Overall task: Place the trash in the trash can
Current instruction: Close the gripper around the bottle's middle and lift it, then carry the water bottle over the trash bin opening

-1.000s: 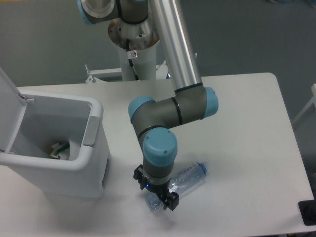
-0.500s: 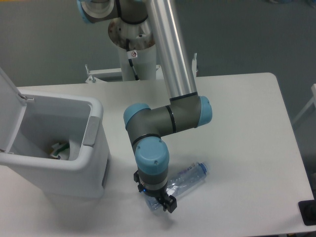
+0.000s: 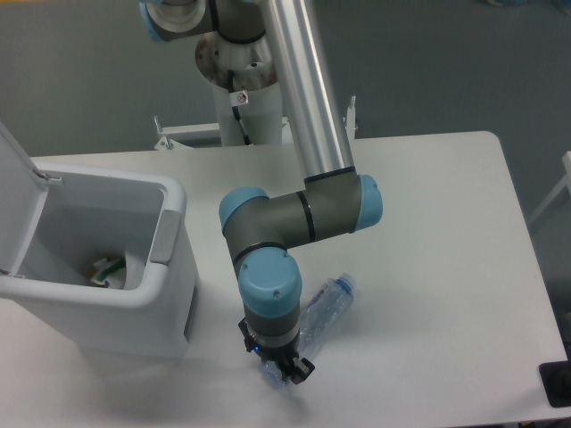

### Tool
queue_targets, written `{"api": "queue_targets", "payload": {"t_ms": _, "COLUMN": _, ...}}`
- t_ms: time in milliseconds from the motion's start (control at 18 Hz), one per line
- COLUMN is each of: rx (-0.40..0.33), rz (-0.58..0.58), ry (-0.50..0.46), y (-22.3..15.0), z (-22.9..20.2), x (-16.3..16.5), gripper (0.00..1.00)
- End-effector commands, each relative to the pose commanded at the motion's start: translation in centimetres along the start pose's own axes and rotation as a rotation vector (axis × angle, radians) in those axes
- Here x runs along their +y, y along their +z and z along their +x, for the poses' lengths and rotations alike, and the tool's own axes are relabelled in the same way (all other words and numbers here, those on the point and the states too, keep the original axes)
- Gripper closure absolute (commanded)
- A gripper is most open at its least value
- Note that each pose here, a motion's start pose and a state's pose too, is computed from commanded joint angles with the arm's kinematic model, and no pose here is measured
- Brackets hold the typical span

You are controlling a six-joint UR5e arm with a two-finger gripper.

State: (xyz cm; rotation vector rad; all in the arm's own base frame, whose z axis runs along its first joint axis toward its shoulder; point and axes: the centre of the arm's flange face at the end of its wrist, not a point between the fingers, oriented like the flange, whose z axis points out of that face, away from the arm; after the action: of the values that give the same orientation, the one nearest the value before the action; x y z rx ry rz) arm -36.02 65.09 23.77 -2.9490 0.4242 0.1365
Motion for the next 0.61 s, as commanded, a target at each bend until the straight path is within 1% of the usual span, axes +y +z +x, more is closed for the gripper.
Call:
{"api": "queue_targets", "payload": {"t_ms": 222, "rx": -0.032, "rz": 0.075, "ry": -0.046, "y": -2.9, "z": -2.6, "x": -0.3, "gripper": 0.79}}
{"api": "queue_targets", "payload": {"t_ms": 333, "rx": -0.043, "rz": 0.148, "ry": -0.089, "y": -5.4, "z": -4.6, "x": 0.0, "gripper": 0.79}}
{"api": "queue_targets", "payload": {"t_ms": 444, "rx": -0.031, "rz": 0.269, "ry": -0.140, "y": -9.1, "z": -6.3, "x": 0.5, "gripper": 0.78}}
{"api": "queue_targets", "payload": {"t_ms": 556, "rx": 0.015, "rz": 0.417, "ry": -0.168, "y": -13.2, "z": -7.2, "x": 2.0, "gripper": 0.74}}
{"api": "queue_targets", "payload": {"t_ms": 611, "rx": 0.044, "rz": 0.491, "ry": -0.178, "y": -14.9, "z": -7.5, "x": 2.6, "gripper": 0.73}}
